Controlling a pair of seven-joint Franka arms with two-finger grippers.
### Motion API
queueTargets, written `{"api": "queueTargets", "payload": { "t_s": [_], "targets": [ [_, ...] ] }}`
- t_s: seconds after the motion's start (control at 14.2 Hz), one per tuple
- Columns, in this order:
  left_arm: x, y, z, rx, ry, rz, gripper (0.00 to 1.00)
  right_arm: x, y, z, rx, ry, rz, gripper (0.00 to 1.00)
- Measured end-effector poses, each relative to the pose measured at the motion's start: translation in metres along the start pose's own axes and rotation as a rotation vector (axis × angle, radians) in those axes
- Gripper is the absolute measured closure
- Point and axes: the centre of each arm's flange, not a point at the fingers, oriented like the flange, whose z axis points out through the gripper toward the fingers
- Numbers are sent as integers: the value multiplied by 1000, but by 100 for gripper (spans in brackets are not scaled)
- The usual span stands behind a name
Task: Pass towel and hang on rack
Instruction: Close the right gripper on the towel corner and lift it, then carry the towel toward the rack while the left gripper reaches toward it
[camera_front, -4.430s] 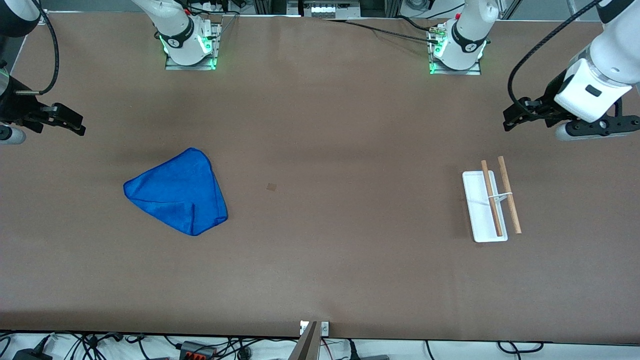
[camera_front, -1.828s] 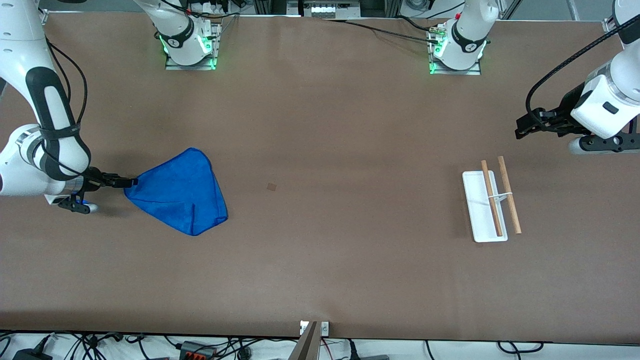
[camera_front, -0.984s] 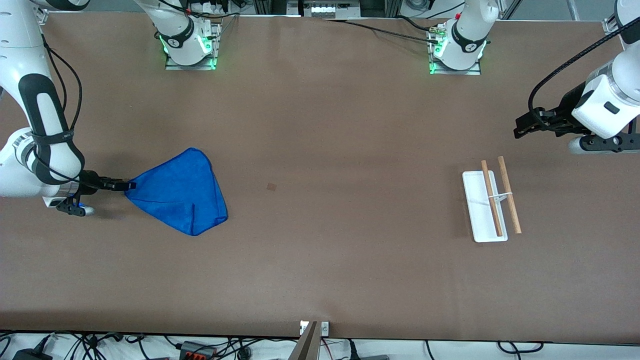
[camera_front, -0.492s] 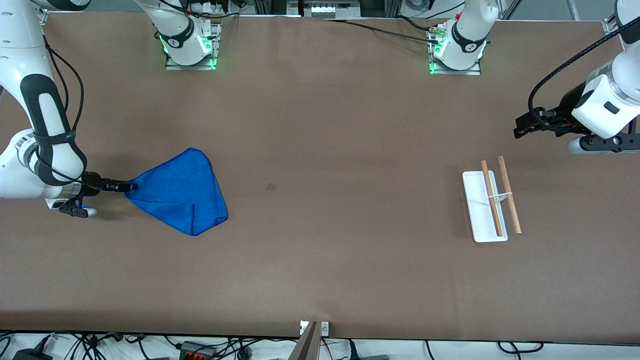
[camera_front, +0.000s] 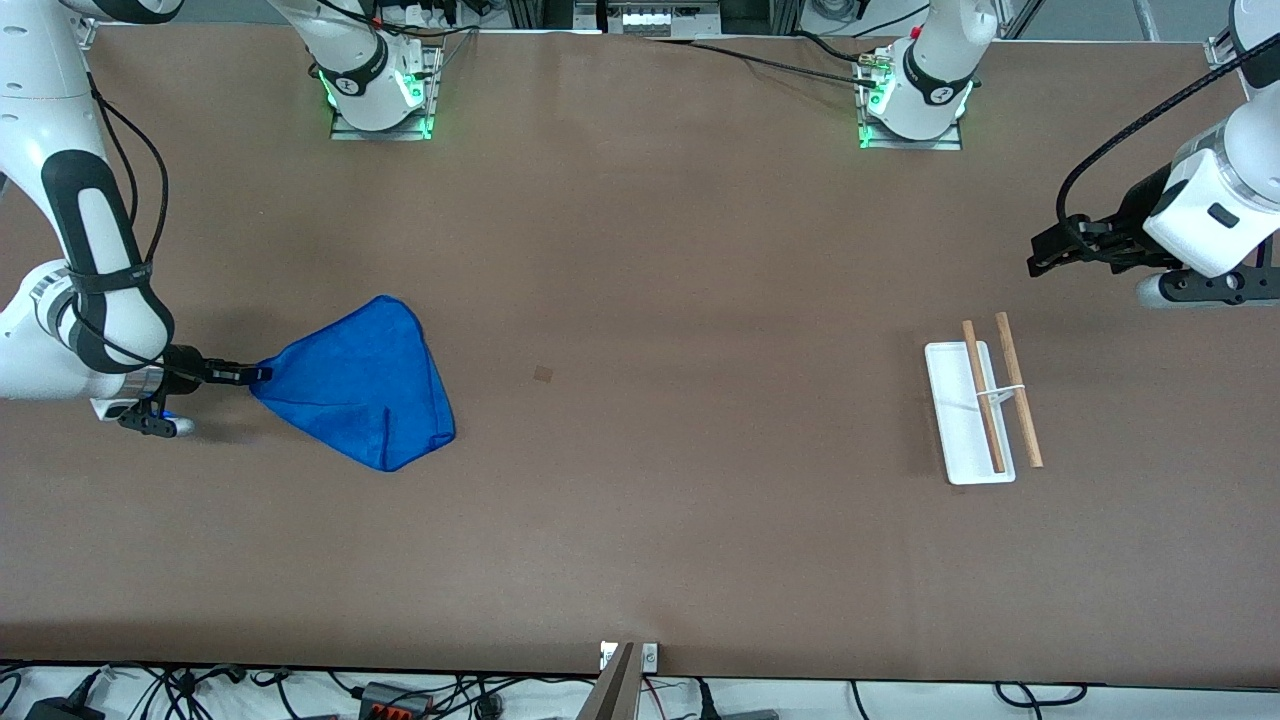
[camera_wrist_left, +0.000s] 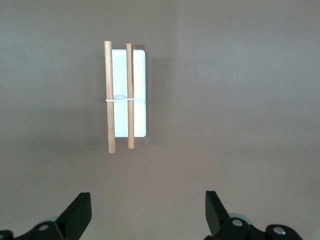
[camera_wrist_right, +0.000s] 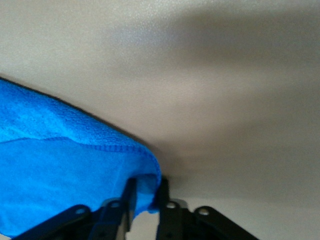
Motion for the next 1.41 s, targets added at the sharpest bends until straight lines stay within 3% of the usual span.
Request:
{"api": "queueTargets", "payload": {
  "t_s": [0.07,0.14,0.42,0.7,0.91,1.2,1.27,1.41],
  "targets": [
    [0,0,0,0,0,0,0,0,-1,1,1,-4,-2,96],
    [0,0,0,0,0,0,0,-1,-3,1,4,-12,-6,99],
    [0,1,0,-7,-1,0,0,3,-25,-26,32,-82,-46,99],
    [0,2,0,-17,-2,0,0,1,-86,-114,59,-160,-153,99],
    [0,2,0,-18,-4,0,0,-11,-178,-161,26,-153,-296,99],
    [2,1,4,-17,-13,-3,0,-49,-345,-158,-41,-154,-543,99],
    [3,-3,7,-16,-23,-9,0,-63,-390,-155,-32,-148,-605,99],
    [7,-17,19,-14,-67,-35,0,-93,-463,-155,50,-124,-669,99]
  ]
}}
